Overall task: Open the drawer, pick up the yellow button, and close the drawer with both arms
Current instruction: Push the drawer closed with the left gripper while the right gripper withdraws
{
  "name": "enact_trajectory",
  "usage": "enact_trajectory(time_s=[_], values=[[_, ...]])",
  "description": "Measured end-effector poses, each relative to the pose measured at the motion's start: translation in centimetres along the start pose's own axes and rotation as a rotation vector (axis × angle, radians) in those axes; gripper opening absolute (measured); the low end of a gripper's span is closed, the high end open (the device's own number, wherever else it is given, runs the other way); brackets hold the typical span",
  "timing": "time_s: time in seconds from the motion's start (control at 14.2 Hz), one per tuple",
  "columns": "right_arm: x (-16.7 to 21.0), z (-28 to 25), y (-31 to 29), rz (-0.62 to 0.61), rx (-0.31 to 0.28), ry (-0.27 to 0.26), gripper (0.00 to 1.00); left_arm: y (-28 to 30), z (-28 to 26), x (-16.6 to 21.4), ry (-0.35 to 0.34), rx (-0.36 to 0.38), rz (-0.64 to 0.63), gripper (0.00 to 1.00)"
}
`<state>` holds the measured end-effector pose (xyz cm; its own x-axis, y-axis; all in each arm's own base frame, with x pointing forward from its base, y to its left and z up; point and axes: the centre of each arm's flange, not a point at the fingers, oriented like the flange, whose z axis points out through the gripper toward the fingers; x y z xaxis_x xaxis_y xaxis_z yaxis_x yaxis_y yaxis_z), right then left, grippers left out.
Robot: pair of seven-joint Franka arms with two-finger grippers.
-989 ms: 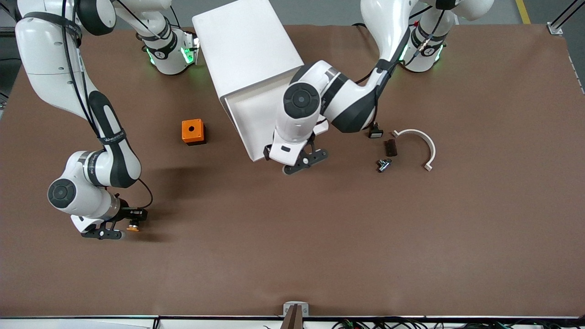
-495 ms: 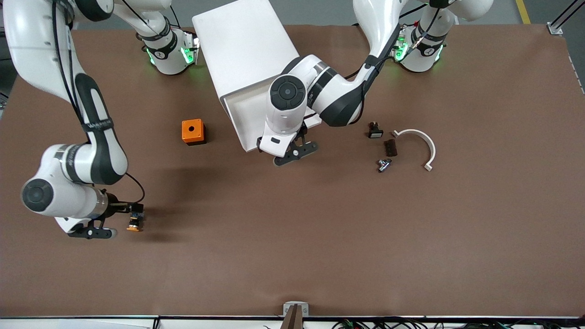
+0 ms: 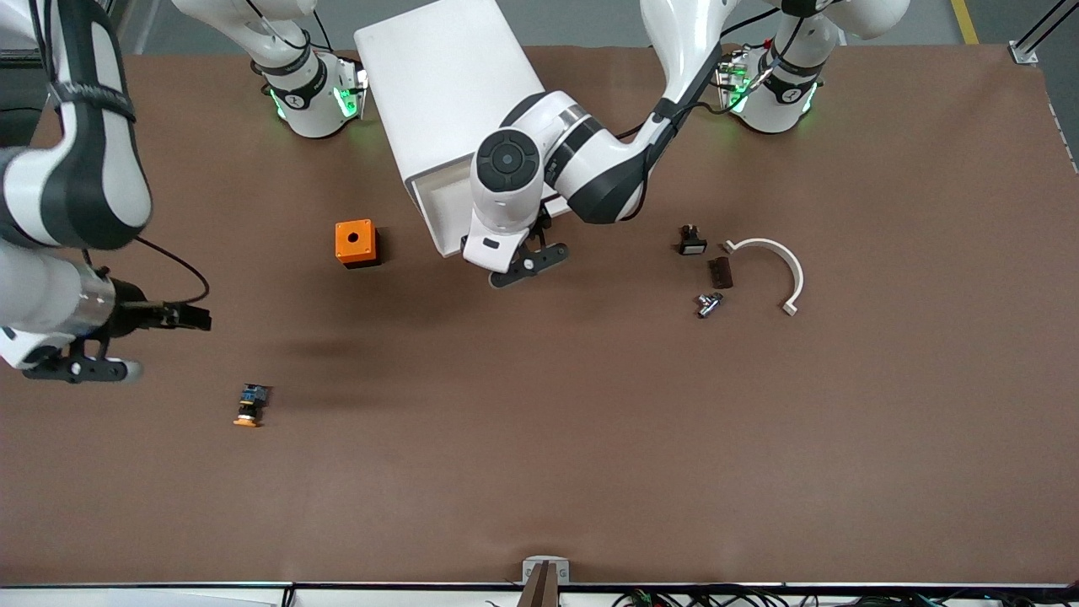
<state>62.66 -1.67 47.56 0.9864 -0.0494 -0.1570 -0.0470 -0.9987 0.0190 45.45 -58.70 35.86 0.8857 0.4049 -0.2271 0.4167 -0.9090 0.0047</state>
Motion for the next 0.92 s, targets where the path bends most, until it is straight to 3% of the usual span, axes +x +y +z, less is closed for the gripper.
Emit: enact_trajectory(time_s=[0.57, 0.92], values=[[-3.8, -5.2, 1.0, 0.014, 0.002, -0.006, 1.00, 0.6, 2.3, -6.2, -0.087, 0.059, 0.003, 0.99], [-3.7, -8.0, 1.5, 0.021, 0.004, 0.054, 1.00, 0.7, 2.7, -7.6, -0.131, 0.062, 0.008, 0.99]])
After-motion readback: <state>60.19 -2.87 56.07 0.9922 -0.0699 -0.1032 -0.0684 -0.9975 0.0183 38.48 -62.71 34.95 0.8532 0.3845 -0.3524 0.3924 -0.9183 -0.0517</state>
